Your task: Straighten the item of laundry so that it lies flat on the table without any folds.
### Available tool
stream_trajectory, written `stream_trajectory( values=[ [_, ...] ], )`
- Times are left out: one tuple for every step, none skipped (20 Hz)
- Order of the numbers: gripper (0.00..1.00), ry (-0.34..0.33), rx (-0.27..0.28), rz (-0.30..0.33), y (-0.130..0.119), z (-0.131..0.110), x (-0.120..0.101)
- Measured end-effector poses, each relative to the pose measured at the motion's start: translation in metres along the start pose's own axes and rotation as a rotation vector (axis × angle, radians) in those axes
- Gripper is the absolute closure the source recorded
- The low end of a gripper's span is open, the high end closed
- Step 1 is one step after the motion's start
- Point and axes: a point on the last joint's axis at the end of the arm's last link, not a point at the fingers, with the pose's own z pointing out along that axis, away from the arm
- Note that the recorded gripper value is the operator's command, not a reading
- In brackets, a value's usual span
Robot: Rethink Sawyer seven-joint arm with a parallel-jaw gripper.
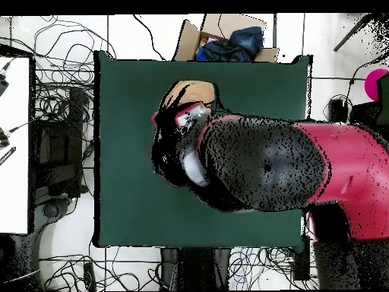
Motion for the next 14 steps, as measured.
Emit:
stream_trajectory(
  values=[
    [1.00,0.001,-0.004,0.014,-0.003,-0.004,-0.005],
    [1.00,0.002,-0.013,0.042,-0.010,-0.011,-0.014],
    [1.00,0.003,-0.017,0.055,-0.014,-0.014,-0.019],
    [1.00,0.004,-0.026,0.087,-0.023,-0.022,-0.030],
    [1.00,0.006,-0.031,0.109,-0.031,-0.027,-0.039],
    [1.00,0.007,-0.037,0.130,-0.039,-0.032,-0.047],
    [1.00,0.008,-0.039,0.141,-0.043,-0.034,-0.052],
    [1.00,0.009,-0.040,0.164,-0.055,-0.041,-0.063],
    [1.00,0.009,-0.039,0.174,-0.062,-0.044,-0.069],
    [1.00,0.013,-0.035,0.193,-0.078,-0.052,-0.082],
    [1.00,0.016,-0.034,0.196,-0.083,-0.054,-0.086],
    [1.00,0.021,-0.030,0.198,-0.090,-0.056,-0.090],
    [1.00,0.029,-0.022,0.193,-0.100,-0.059,-0.096],
    [1.00,0.036,-0.013,0.184,-0.107,-0.060,-0.099]
  ],
)
